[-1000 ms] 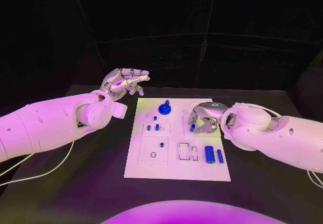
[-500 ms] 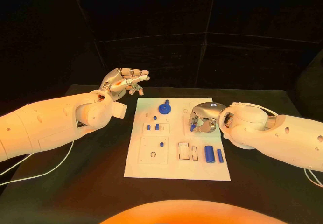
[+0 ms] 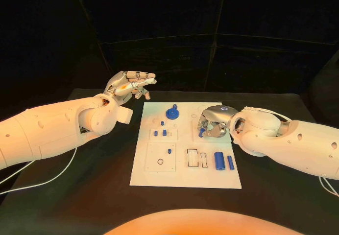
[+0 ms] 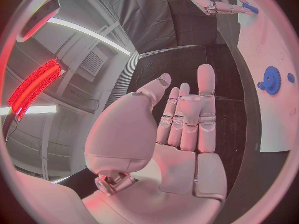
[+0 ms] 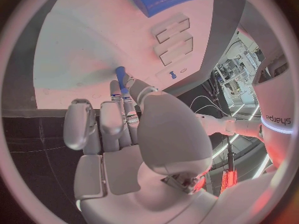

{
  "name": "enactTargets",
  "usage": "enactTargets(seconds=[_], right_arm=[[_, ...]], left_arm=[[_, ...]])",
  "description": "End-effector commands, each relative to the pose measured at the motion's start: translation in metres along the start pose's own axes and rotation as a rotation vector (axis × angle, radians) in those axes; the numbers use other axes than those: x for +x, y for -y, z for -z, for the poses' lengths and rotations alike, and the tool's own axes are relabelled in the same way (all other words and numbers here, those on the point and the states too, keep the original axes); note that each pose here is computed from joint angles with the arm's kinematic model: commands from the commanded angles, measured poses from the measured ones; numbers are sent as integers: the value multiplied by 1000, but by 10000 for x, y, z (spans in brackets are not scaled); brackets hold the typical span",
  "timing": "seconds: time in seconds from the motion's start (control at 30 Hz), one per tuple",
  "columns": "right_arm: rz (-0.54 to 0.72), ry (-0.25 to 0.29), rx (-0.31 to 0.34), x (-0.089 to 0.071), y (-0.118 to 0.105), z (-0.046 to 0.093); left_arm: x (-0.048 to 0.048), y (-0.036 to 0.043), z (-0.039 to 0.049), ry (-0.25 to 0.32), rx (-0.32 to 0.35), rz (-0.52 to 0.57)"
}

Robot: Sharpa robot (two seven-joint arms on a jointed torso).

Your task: Assemble the parts on the task board

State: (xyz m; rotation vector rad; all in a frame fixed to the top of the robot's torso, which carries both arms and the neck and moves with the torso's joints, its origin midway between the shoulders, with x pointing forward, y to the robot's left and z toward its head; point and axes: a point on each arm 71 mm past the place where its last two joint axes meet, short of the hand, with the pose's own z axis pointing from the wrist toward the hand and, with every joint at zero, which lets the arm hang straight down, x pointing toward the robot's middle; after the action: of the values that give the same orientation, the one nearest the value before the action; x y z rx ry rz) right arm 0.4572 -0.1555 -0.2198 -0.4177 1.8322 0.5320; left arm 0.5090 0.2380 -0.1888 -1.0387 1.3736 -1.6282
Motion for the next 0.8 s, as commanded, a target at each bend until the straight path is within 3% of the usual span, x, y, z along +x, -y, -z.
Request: enactTargets(seconds=[0.03, 0.23, 0.43, 0.8], right_arm=[[-5, 72, 4, -69, 9, 35], [-63, 87, 0, -109, -1, 181], [-107, 123, -67, -202, -208, 250], [-131, 130, -267, -236, -889, 91]], left_arm=[[1, 14, -2, -7, 6, 8], [-16, 13, -4, -3, 6, 5], [-17, 9, -9, -3, 6, 5], [15, 4, -23, -9, 8, 8]])
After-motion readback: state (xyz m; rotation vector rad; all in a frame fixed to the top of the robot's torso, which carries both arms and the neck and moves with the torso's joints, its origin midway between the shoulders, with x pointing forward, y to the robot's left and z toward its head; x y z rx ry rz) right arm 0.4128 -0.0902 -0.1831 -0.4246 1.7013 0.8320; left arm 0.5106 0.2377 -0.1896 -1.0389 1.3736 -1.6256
